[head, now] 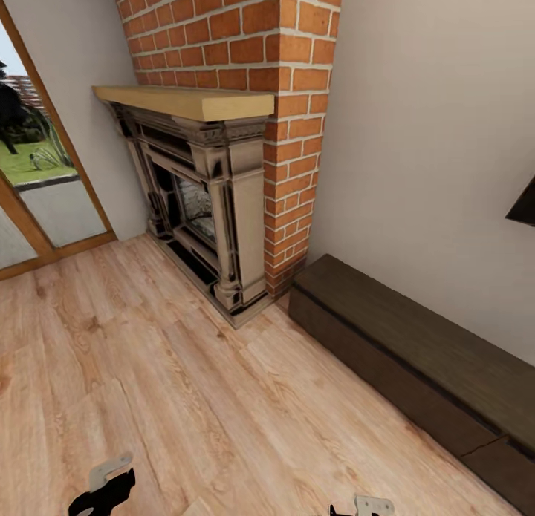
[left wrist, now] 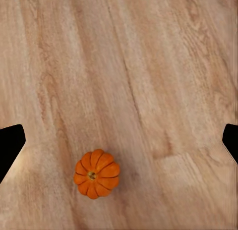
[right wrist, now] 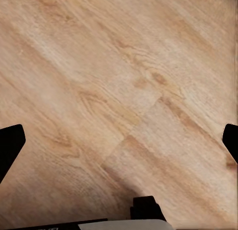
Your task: Place each of the two pumpkins and all three candles from the living room inside a cabinet in the living room (use any cabinet), then make sure every cabinet is closed, and position the cauldron so it is next to a table in the living room.
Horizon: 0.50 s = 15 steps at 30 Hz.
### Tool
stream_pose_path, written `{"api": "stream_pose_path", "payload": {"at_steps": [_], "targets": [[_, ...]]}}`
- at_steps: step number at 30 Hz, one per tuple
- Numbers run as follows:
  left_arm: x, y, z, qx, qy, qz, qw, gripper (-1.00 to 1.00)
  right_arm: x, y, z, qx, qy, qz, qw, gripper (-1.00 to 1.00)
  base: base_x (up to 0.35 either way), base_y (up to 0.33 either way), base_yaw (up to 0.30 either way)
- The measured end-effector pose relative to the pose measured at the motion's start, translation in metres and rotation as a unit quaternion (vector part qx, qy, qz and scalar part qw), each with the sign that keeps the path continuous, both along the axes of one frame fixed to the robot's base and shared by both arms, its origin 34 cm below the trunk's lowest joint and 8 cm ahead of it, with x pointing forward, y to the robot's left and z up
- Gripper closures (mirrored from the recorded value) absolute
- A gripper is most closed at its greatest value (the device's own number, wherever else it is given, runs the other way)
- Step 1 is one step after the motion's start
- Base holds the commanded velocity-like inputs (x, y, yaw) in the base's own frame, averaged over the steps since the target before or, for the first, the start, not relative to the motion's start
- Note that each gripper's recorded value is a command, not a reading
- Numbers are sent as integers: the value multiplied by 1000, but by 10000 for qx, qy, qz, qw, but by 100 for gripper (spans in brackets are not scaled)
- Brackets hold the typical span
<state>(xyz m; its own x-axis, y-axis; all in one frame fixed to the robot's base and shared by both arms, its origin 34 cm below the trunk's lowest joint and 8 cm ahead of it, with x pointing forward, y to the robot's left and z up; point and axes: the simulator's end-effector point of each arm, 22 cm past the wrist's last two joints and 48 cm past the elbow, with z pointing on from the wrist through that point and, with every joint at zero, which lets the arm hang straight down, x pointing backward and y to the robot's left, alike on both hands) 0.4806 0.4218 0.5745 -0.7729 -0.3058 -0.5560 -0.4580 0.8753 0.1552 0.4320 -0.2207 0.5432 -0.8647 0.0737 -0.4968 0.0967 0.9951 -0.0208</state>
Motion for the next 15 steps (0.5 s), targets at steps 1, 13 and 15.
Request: {"api": "stream_pose_path", "payload": {"at_steps": [1, 13, 15], "targets": [[0, 0, 0, -3, 0, -1, 10000, -100, 0, 0, 0, 0, -2, 0, 10000, -100, 0, 0, -279], [2, 0, 2, -4, -30, -6, 10000, -100, 2, 0, 2, 0, -26, 0, 10000, -100, 0, 0, -279], [2, 0, 2, -4, -35, -6, 10000, -100, 2, 0, 2, 0, -30, 0, 10000, -100, 0, 55, -279]]}}
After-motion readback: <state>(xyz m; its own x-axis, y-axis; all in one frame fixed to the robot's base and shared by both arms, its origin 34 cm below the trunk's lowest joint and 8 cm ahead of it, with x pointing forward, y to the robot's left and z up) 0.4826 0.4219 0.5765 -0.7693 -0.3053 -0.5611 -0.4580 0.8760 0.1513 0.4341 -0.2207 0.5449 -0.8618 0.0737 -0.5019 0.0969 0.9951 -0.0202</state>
